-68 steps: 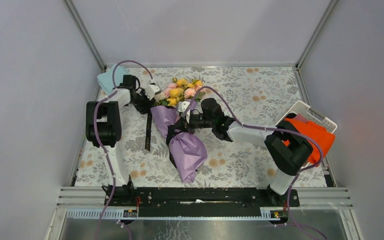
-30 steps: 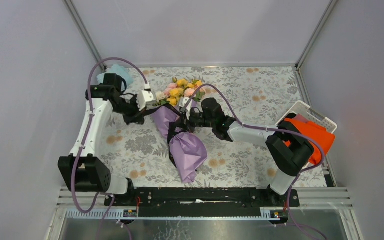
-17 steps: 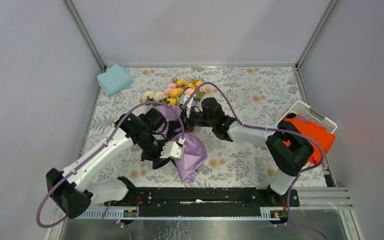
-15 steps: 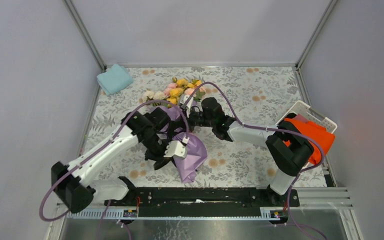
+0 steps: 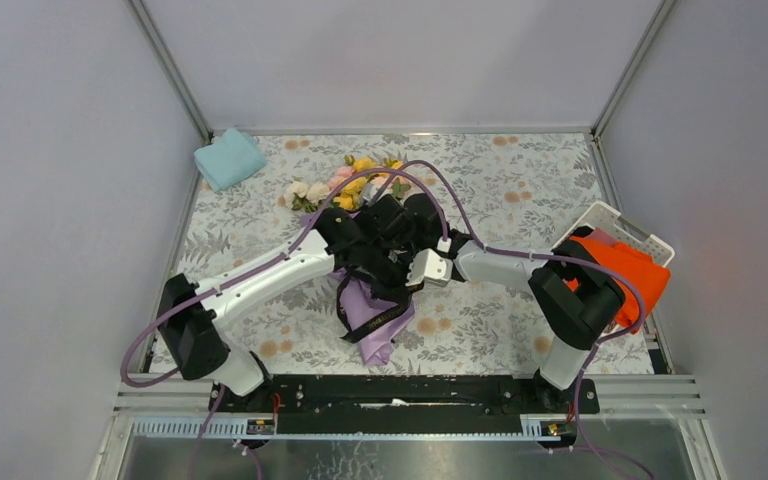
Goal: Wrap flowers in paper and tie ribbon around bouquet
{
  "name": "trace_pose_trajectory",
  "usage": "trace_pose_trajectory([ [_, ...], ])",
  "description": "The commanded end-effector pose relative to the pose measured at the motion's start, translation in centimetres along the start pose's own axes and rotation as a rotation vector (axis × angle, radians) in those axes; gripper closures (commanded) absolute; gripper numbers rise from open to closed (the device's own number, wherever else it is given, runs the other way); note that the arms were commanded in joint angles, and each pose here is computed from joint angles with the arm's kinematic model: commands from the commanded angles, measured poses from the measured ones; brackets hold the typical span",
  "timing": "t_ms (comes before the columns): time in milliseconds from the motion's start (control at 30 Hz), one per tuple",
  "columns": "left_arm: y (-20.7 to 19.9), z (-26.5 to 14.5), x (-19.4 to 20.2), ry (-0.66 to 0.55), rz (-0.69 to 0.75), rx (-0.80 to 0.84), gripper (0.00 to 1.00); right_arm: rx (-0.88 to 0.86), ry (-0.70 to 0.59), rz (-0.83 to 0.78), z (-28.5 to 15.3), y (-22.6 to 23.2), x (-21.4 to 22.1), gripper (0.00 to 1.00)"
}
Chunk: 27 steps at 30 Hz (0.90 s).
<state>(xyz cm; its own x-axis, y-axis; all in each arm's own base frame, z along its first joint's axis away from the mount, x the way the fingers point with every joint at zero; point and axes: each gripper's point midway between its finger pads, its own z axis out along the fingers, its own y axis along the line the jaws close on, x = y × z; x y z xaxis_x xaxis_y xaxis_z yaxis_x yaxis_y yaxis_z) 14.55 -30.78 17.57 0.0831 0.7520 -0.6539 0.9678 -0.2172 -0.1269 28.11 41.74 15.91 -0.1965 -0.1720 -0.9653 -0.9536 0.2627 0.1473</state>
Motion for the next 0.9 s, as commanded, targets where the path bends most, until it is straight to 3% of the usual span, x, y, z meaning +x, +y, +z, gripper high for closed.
trace_pose_trajectory([
  [0, 1.2, 0.3, -3.0, -0.116, -0.041, -0.029, 0.69, -0.017, -0.073, 0.008, 0.3, -0.4, -2.4, 1.00],
  [67, 1.1, 0.0, -2.7, -0.099, -0.032, -0.038, 0.50, -0.023, -0.059, 0.011, 0.5, -0.4, -2.1, 1.00],
  [200, 1.7, -3.1, -1.9, -0.045, 0.034, -0.151, 0.38, -0.022, -0.043, 0.010, 0.7, -0.6, -1.7, 1.00],
  [367, 3.9, -10.7, -1.3, -0.173, -0.081, -0.288, 0.38, -0.031, -0.042, 0.010, 0.9, -0.5, -2.0, 1.00],
  [500, 6.8, -14.8, 5.2, -0.254, -0.214, -0.430, 0.50, -0.059, -0.044, 0.006, 1.0, 0.0, -2.2, 1.00],
  [567, 7.7, -14.9, 8.7, -0.252, -0.244, -0.458, 0.50, -0.090, -0.052, -0.042, 1.0, 0.5, -2.1, 1.00],
  [633, 8.2, -14.0, 11.3, -0.248, -0.302, -0.454, 0.43, -0.111, -0.064, -0.110, 0.9, 1.0, -1.9, 1.00],
  [767, 8.5, -12.9, 11.5, -0.281, -0.283, -0.400, 0.33, -0.166, -0.101, -0.231, 0.6, 2.1, -2.1, 1.00],
  [867, 9.1, -12.7, 11.1, -0.308, -0.293, -0.382, 0.32, -0.178, -0.125, -0.268, 0.7, 2.2, -2.5, 1.00],
])
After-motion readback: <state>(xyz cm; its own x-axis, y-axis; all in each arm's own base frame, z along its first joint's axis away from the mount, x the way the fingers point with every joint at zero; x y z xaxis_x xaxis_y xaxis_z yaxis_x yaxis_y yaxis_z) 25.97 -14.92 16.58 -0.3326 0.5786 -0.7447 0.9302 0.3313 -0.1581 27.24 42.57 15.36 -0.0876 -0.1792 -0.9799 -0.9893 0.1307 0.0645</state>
